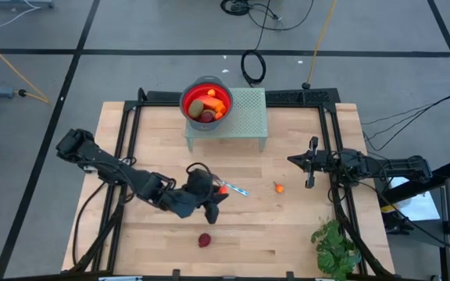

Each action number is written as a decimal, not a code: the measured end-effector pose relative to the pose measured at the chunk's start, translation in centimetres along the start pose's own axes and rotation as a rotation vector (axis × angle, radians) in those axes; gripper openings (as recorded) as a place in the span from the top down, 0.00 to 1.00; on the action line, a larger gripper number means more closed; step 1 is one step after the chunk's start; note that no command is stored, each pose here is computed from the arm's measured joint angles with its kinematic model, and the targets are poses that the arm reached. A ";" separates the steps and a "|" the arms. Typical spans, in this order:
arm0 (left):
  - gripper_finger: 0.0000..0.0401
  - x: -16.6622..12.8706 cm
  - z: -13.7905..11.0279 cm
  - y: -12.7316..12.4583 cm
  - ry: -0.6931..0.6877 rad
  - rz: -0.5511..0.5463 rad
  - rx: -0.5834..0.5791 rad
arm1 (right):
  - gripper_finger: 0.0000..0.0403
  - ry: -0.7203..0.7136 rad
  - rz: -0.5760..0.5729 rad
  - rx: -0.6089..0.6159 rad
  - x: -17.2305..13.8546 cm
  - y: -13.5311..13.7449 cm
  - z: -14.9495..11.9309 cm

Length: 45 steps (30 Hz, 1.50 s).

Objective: Pick & Place Fruit
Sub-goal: Put the peach into the red strainer bowl

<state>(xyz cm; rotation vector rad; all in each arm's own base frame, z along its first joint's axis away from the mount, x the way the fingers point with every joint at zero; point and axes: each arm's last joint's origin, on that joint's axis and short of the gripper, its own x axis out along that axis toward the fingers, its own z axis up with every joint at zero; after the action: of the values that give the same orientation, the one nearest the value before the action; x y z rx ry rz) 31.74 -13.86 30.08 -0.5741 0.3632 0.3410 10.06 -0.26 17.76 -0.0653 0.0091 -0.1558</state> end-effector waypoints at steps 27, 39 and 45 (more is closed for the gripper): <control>0.71 -2.6 5.6 -4.4 -0.636 -0.342 0.566 | 1.00 0.000 0.000 -0.002 0.0 0.0 0.0; 0.71 -2.7 6.3 -4.0 -0.674 -0.254 0.360 | 1.00 0.000 0.000 0.000 0.0 0.0 0.0; 0.71 -1.8 7.9 -1.9 -0.737 0.075 0.113 | 1.00 0.000 0.000 0.000 0.0 0.0 0.0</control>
<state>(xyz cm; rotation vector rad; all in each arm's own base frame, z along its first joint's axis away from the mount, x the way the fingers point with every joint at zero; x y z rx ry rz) 32.80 -11.19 37.89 -0.2928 -0.3060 0.5720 10.06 -0.26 17.76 -0.0657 0.0094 -0.1558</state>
